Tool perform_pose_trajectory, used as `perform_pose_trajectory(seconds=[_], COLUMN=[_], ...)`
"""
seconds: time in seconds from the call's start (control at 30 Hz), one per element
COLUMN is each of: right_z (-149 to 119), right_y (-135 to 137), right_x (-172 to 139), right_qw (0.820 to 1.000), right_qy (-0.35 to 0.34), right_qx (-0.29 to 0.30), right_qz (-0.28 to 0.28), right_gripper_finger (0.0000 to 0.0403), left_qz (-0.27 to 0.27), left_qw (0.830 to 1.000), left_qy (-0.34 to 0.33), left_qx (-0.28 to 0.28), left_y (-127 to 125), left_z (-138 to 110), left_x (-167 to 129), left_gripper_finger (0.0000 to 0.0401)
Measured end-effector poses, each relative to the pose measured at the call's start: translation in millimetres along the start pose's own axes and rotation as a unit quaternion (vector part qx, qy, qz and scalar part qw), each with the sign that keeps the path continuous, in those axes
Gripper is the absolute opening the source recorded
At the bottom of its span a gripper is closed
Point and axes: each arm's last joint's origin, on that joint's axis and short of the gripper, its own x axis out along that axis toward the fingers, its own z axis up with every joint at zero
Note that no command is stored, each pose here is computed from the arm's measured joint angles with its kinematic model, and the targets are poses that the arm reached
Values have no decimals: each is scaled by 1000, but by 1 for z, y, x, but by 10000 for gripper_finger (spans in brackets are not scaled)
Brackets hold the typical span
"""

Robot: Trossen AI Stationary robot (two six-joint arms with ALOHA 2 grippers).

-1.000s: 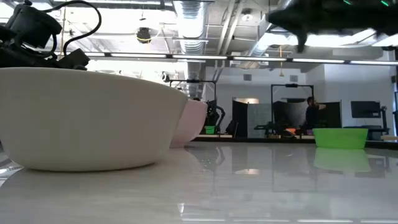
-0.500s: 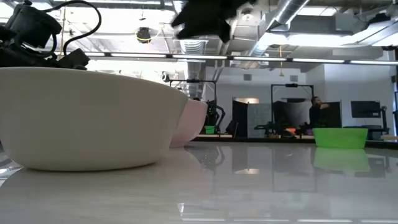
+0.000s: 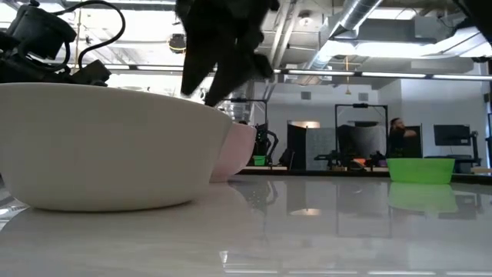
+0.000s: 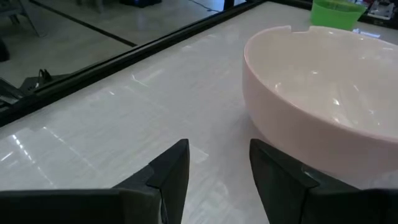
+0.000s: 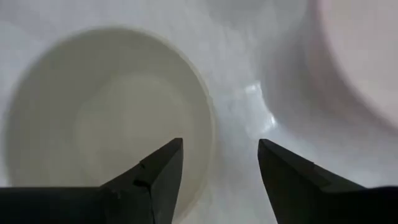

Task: Nest bowls inside each other
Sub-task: Stack the gray bowl on top of the pink bowl

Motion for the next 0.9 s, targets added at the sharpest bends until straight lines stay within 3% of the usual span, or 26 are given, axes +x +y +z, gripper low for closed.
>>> perform_pose_trajectory(seconds=[0.57,0.73,0.9], right_z=[-13,-11,-10], right_y=[1,3,4], right_x=[49,47,48], right_qw=[998,999,999], right_qy=[48,40,49], right_qx=[22,23,18], right_qz=[-20,-13,11], right_gripper_finger=[221,157,45], left_qz=[0,0,0], left_qw=[1000,1000,1000], left_qy=[0,0,0], left_qx=[0,0,0], left_y=[0,0,0], left_z=[0,0,0], left_x=[0,0,0], left_gripper_finger=[158,158,158])
